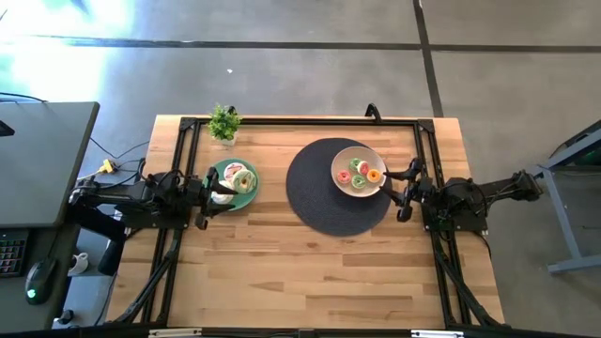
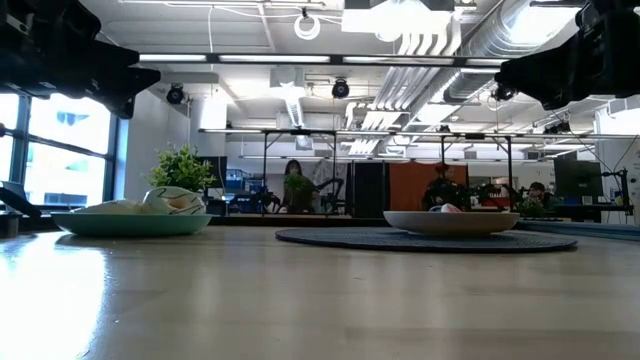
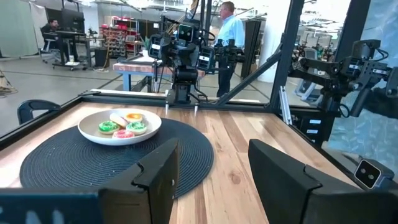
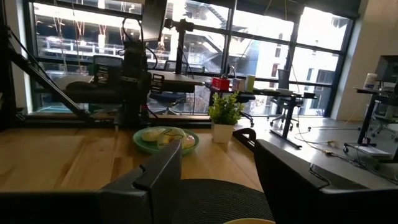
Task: Pick & Place donuts
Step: Return to Home Position
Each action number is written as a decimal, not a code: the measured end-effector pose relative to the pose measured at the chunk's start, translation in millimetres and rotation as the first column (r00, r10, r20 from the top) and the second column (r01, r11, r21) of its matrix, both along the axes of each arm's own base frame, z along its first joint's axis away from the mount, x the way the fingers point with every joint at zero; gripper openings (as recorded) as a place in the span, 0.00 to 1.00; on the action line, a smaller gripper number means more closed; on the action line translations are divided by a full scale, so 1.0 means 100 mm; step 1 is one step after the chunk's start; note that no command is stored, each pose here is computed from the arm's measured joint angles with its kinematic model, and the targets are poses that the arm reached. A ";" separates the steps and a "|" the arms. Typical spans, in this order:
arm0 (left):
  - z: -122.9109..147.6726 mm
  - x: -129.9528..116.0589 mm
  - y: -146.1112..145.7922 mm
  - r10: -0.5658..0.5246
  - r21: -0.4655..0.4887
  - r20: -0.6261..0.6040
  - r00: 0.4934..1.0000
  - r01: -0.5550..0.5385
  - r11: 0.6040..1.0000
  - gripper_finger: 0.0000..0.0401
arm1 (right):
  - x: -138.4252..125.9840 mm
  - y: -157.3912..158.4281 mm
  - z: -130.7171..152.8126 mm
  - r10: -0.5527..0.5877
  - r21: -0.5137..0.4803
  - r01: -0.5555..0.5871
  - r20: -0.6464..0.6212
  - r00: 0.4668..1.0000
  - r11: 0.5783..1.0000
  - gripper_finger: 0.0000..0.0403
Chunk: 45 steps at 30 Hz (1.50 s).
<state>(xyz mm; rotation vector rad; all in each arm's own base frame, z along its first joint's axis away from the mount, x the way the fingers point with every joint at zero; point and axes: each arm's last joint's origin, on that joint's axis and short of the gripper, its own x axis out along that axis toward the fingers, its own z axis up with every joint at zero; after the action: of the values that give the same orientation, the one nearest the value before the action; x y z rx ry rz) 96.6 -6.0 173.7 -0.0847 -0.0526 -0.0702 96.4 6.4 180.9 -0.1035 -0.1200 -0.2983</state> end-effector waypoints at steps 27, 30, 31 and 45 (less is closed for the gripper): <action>-0.02 0.00 0.00 0.000 0.001 -0.024 1.000 0.000 1.000 0.47 | 0.00 0.00 0.00 0.000 0.000 0.000 -0.001 1.000 1.000 0.49; -0.02 0.00 0.00 0.000 0.001 -0.024 1.000 0.000 1.000 0.47 | 0.00 0.00 0.00 0.000 0.000 0.000 -0.001 1.000 1.000 0.49; -0.02 0.00 0.00 0.000 0.001 -0.024 1.000 0.000 1.000 0.47 | 0.00 0.00 0.00 0.000 0.000 0.000 -0.001 1.000 1.000 0.49; -0.02 0.00 0.00 0.000 0.001 -0.024 1.000 0.000 1.000 0.47 | 0.00 0.00 0.00 0.000 0.000 0.000 -0.002 1.000 1.000 0.49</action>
<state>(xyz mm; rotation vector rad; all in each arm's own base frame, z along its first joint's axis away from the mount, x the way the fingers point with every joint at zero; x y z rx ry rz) 96.7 -6.0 171.4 -0.0841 -0.0286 -0.0694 96.5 6.4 180.4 -0.1038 -0.1182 -0.2982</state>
